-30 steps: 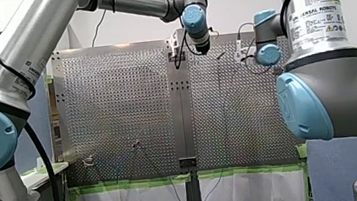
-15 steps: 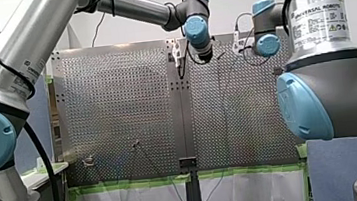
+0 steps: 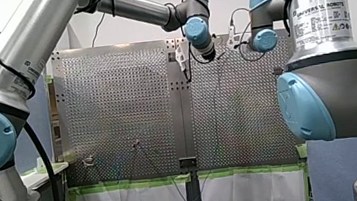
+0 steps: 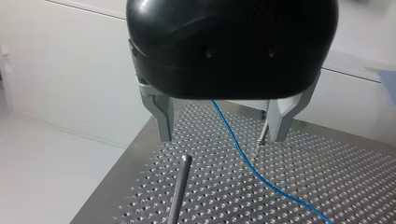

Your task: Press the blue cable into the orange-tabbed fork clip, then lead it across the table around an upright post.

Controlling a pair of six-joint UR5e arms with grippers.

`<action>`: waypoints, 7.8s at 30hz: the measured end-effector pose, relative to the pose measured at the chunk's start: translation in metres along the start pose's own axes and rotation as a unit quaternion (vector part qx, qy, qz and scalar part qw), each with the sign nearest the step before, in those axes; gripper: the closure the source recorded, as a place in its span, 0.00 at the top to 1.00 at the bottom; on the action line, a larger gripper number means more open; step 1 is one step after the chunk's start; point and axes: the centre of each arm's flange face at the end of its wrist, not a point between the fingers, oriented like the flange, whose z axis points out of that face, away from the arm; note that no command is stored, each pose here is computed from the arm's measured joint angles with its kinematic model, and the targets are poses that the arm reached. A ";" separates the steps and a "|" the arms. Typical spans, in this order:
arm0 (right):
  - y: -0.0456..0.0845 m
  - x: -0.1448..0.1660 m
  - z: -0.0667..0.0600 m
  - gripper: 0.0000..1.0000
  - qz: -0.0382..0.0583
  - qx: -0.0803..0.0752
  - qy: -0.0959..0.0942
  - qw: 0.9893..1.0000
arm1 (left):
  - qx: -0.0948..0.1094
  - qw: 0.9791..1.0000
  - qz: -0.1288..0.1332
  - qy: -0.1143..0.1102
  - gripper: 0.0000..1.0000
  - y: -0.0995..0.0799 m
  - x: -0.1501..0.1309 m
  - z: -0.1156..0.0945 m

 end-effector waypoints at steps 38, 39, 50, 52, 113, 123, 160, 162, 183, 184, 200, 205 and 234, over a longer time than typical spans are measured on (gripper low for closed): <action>-0.029 0.010 -0.010 0.00 0.012 0.040 0.000 0.999 | 0.081 0.981 -0.175 -0.023 1.00 0.003 0.044 0.047; -0.029 0.010 -0.010 0.00 0.012 0.040 0.000 0.999 | 0.082 0.980 -0.178 -0.026 1.00 0.003 0.043 0.048; -0.036 0.019 -0.013 0.00 0.014 0.046 0.007 0.999 | 0.080 0.976 -0.193 -0.054 1.00 0.012 0.034 0.062; -0.037 0.019 -0.014 0.00 0.014 0.047 0.008 0.999 | 0.081 0.975 -0.196 -0.060 1.00 0.014 0.032 0.065; -0.023 0.005 0.010 0.00 0.032 0.036 -0.001 0.999 | 0.057 0.985 -0.096 -0.132 0.00 0.028 -0.067 0.085; -0.018 0.015 0.022 0.00 0.035 0.030 0.001 0.999 | 0.089 0.984 -0.089 -0.128 0.00 0.027 -0.086 0.092; 0.036 0.016 0.104 0.00 0.044 -0.011 0.003 0.999 | 0.106 0.987 -0.086 -0.090 0.00 0.063 -0.077 0.159; 0.040 0.010 0.106 0.00 0.044 -0.014 0.000 0.999 | 0.106 0.987 -0.085 -0.087 0.00 0.064 -0.075 0.162; 0.068 -0.060 0.123 0.00 0.043 -0.024 -0.025 0.998 | 0.098 0.991 -0.073 -0.045 0.00 0.082 -0.023 0.193; 0.068 -0.063 0.124 0.00 0.043 -0.024 -0.026 0.998 | 0.097 0.992 -0.072 -0.042 0.00 0.083 -0.019 0.195; 0.069 -0.122 0.125 0.00 0.046 -0.026 -0.067 0.996 | 0.087 0.994 -0.064 -0.024 0.00 0.092 0.007 0.203; 0.068 -0.137 0.124 0.00 0.045 -0.025 -0.078 0.996 | 0.085 0.994 -0.063 -0.020 0.00 0.096 0.014 0.203; 0.063 -0.152 0.123 0.00 0.040 -0.020 -0.089 0.995 | 0.080 0.996 -0.044 -0.012 1.00 0.099 0.017 0.202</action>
